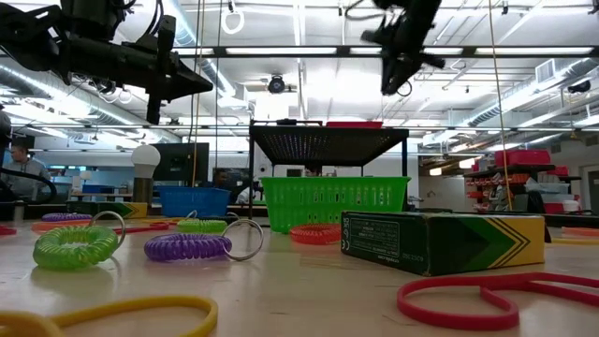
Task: Pick & Place Office Desk Supplies
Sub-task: Put the green bin on the shelf
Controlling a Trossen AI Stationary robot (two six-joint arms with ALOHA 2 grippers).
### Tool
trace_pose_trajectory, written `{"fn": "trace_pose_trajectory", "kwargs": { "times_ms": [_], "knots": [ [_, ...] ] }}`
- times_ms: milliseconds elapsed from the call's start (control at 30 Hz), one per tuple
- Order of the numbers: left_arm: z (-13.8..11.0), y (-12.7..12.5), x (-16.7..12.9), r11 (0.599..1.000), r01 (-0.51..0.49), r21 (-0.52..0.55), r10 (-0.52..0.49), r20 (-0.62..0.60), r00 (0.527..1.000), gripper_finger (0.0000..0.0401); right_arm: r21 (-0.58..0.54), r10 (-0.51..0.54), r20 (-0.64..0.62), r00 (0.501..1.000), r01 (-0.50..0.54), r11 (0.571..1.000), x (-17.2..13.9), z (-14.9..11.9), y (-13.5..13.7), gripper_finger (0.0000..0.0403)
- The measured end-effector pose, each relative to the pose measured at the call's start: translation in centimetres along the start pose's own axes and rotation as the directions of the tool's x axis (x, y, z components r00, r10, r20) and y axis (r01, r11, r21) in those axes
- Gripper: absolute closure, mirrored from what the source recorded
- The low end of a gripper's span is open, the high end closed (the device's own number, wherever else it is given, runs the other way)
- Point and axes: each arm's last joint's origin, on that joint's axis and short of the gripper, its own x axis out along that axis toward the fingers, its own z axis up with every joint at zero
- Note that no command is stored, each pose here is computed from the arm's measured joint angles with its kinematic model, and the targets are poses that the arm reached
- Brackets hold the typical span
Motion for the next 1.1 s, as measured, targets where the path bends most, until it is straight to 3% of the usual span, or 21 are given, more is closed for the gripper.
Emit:
{"fn": "trace_pose_trajectory", "kwargs": {
  "times_ms": [133,367,567,700,833,1000,1100],
  "knots": [
    [-0.1,-0.2,0.0,0.999,0.037,-0.006,-0.037,-0.024,0.999,0.0395,-0.057,0.116,0.067,0.991,-0.112,0.992,-1.6,-4.0,0.0,0.0391],
    [-1.1,-1.0,-0.2,0.998,0.065,0.002,-0.065,-0.091,0.994,0.0395,-0.03,0.4,0.056,0.915,-0.399,0.917,-2.9,-12.9,2.3,0.0398],
    [-2.6,-1.1,-0.5,0.997,0.064,0.037,-0.054,-0.229,0.972,0.0395,0.059,0.462,0.065,0.885,-0.465,0.883,-4.6,-19.7,6.6,0.0397],
    [-2.9,-1.2,-0.6,0.991,0.115,0.062,-0.094,-0.274,0.957,0.0395,0.186,0.439,0.012,0.898,-0.434,0.882,-4.6,-24.4,9.4,0.0398],
    [-2.9,-1.3,-0.6,0.985,0.144,0.09,-0.113,-0.287,0.951,0.0394,0.328,0.36,-0.079,0.93,-0.316,0.89,-2.4,-28.0,11.6,0.0378],
    [-3.0,-1.3,-0.6,0.984,0.151,0.095,-0.118,-0.295,0.948,0.0394,0.457,0.274,-0.189,0.943,-0.163,0.874,1.3,-29.4,13.2,0.032],
    [-3.0,-1.3,-0.6,0.981,0.171,0.088,-0.136,-0.311,0.941,0.0394,0.501,0.275,-0.204,0.939,-0.141,0.854,3.0,-29.0,13.9,0.0277]
  ]
}}
